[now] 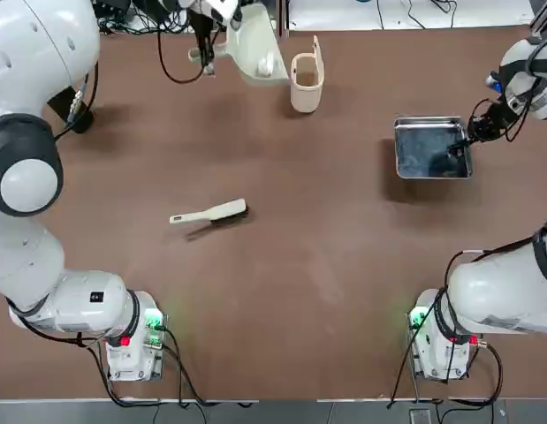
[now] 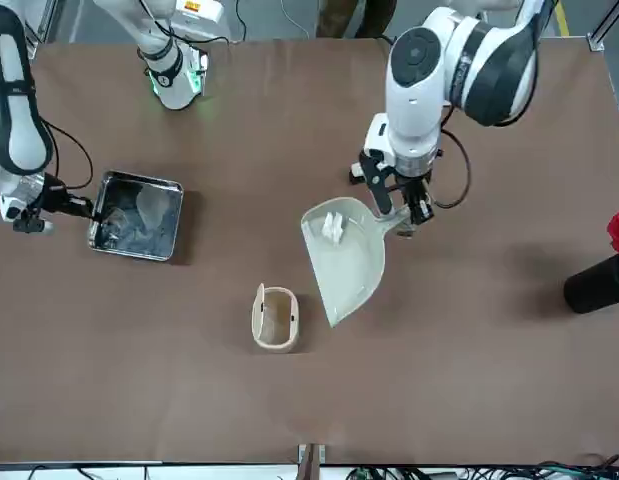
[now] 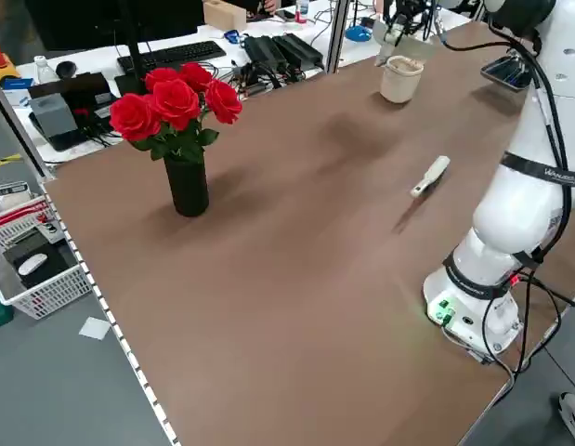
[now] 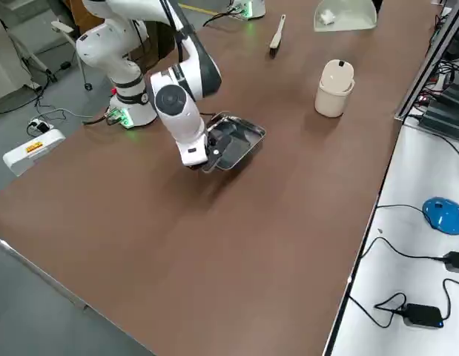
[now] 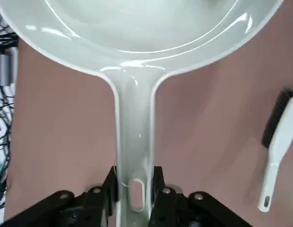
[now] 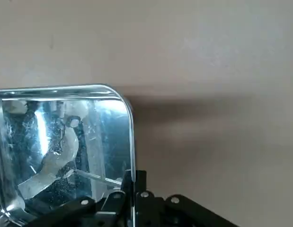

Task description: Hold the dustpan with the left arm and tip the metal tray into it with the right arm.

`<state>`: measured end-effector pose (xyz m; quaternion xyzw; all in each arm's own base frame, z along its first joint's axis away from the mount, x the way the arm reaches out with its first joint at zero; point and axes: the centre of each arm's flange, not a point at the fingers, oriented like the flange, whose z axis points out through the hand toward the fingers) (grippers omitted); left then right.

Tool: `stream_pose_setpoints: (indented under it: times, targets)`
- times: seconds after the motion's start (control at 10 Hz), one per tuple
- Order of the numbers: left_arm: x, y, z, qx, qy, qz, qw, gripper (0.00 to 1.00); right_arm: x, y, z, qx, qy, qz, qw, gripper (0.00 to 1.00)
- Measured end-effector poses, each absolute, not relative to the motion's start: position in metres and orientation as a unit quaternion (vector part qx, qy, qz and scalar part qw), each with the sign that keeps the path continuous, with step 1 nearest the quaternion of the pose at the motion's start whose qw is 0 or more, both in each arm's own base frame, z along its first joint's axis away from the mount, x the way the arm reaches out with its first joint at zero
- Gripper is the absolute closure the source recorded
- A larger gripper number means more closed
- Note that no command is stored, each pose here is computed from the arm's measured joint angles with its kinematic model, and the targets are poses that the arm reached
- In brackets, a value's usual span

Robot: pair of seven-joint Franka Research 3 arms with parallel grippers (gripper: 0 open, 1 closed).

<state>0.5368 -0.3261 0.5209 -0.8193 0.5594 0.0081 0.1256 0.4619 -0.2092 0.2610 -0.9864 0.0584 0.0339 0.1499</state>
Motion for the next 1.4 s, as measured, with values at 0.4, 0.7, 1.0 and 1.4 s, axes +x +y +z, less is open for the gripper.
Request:
stream_pose_setpoints:
  times: [0.4,0.7,1.0,1.4]
  targets:
    - [0.557,-0.332,0.530,-0.821,0.551,-0.014,0.148,0.67,0.454,-0.206,0.209,-0.978,0.073,0.051,0.188,0.95]
    - [0.574,-0.349,0.517,-0.828,0.527,0.001,0.194,0.67,0.450,-0.205,0.191,-0.977,0.068,0.057,0.197,0.95]
    - [0.582,-0.384,0.500,-0.830,0.508,0.006,0.231,0.67,0.450,-0.207,0.189,-0.979,0.051,0.045,0.193,0.93]
    - [0.577,-0.442,0.489,-0.814,0.480,-0.007,0.326,0.67,0.453,-0.208,0.189,-0.980,0.041,0.031,0.192,0.93]
